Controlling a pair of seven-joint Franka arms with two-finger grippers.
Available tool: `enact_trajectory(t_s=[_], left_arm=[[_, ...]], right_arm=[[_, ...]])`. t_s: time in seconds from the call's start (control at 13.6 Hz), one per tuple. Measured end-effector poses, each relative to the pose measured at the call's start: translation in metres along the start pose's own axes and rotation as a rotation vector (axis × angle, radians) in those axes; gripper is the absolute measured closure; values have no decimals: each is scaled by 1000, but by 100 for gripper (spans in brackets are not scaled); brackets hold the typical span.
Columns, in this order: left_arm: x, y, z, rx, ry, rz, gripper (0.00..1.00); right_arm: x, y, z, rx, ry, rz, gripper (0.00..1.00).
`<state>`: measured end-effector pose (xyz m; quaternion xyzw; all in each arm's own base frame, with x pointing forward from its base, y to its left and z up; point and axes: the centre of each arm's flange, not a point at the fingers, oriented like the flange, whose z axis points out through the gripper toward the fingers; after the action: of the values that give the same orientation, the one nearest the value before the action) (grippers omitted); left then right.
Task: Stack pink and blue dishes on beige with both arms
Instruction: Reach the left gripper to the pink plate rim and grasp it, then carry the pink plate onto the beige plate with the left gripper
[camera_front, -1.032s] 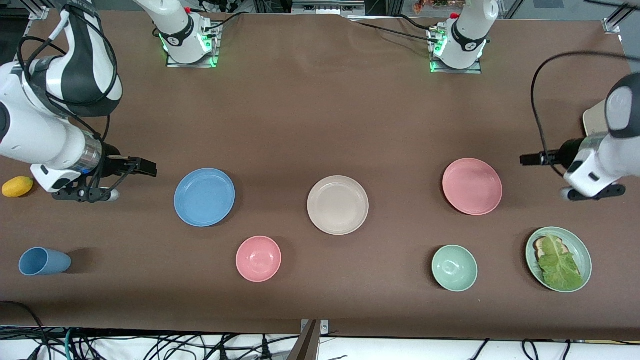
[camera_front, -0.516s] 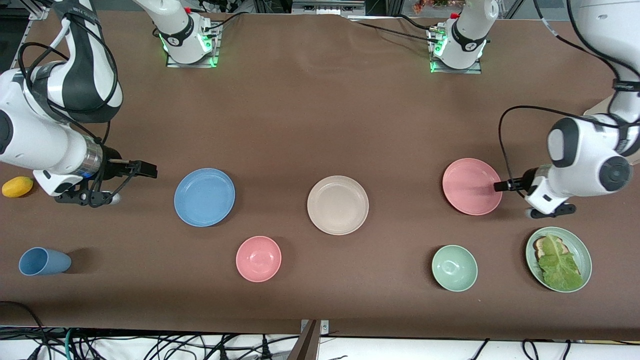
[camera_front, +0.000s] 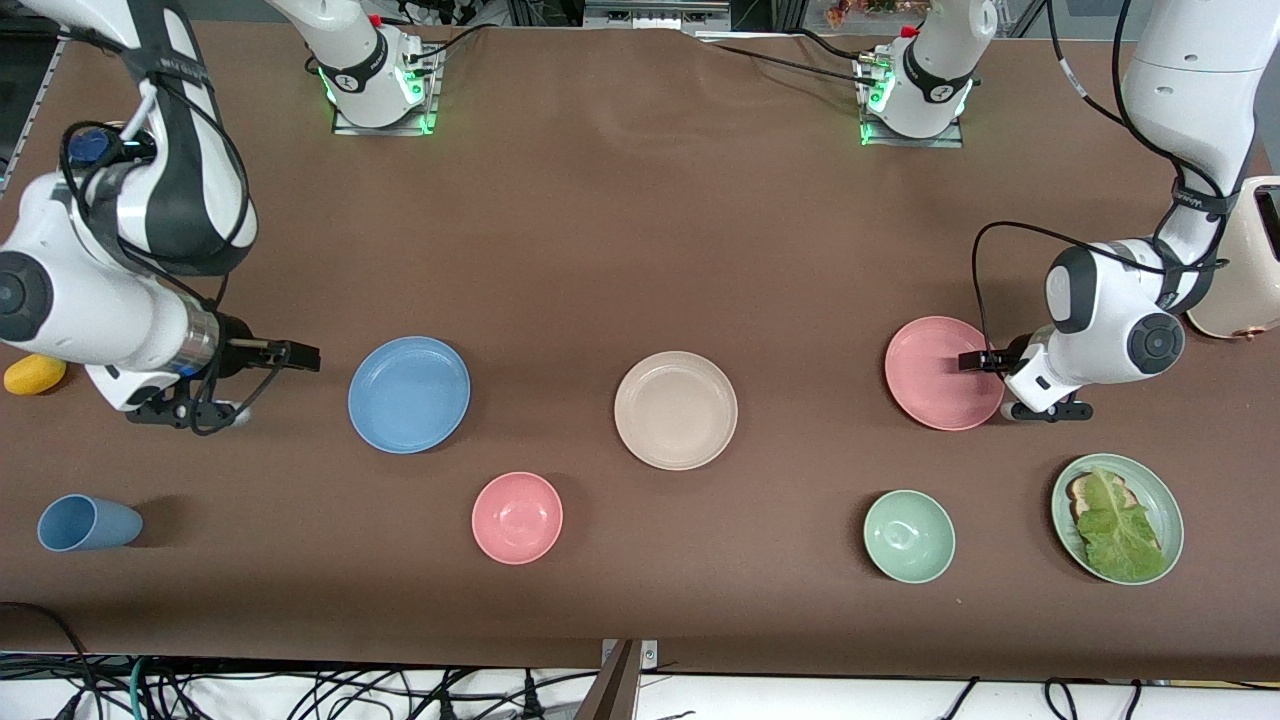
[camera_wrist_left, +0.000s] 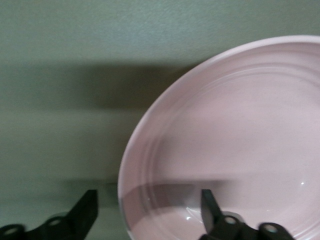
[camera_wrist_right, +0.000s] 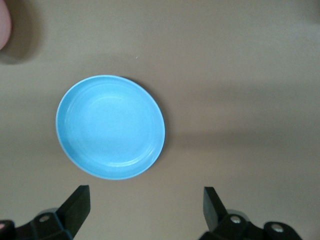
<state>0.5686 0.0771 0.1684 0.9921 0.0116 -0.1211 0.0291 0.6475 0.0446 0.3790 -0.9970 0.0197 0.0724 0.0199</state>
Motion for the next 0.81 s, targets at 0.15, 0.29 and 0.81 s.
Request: enact_trajectory(t_s=[0.15,0.29,0.81], left_arm=[[0,-5,0,-2,0,2,38],[1,-4,-2,-2,4,4,59],[16,13,-32,-3,-4,-19,89]], right_arm=[[11,11,26,-1,-4,-2,0],[20,26,46,0,-10,1,0],[33,18,110,4,63,-13,0]])
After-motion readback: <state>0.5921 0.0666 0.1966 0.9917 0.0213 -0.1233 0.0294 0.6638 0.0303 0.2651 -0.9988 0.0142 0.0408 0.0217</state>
